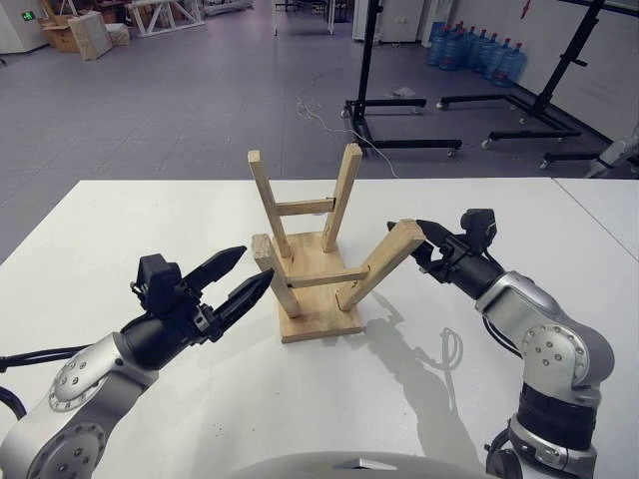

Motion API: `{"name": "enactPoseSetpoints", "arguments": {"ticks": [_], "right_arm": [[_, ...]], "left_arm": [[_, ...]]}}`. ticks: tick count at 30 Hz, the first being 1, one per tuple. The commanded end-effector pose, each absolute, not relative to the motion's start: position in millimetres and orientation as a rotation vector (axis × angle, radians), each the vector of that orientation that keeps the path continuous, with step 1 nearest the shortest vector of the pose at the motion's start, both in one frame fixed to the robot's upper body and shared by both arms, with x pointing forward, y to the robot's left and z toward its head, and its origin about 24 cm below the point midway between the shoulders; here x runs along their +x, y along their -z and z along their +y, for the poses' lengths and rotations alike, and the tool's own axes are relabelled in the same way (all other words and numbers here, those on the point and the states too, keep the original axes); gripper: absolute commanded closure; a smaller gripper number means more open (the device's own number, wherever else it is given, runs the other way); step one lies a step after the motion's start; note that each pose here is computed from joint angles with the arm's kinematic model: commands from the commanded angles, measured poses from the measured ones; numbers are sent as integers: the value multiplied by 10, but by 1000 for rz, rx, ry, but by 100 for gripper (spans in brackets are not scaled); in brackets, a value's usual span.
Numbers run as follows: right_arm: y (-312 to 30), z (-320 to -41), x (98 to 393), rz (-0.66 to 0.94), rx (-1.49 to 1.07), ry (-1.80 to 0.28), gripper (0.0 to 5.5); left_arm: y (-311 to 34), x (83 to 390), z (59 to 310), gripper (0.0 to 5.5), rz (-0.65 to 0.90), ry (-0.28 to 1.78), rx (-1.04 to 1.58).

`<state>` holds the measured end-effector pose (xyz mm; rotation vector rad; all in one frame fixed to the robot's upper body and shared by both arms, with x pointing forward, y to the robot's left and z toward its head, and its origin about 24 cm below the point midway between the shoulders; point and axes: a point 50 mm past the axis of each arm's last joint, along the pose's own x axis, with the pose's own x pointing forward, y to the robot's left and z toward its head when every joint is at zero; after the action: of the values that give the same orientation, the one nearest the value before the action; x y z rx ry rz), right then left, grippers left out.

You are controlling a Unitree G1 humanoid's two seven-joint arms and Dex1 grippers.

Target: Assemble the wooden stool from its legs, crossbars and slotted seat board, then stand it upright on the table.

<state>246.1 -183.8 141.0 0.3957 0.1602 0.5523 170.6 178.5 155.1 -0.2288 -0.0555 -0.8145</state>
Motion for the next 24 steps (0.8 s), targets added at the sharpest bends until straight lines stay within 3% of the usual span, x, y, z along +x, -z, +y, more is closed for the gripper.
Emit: {"name": "enactPoseSetpoints", "arguments": {"ticks": [1, 12, 19, 24], "right_arm": [[-1463, -1811, 2452, 160, 382, -600, 117], [-1482, -1732, 2380, 166, 306, -666, 117], [-1328, -2410, 2536, 254, 242, -640, 117], [-1482, -2467, 2474, 284, 314, -869, 117]], "left_arm": [[-1534, 1807, 1793, 213, -53, 850, -202], [-1497, 1932, 1584, 213, -36, 948, -151], [-1466, 1896, 1561, 213, -24, 934, -137], [-1469, 1911, 1570, 213, -22, 937, -125]]}}
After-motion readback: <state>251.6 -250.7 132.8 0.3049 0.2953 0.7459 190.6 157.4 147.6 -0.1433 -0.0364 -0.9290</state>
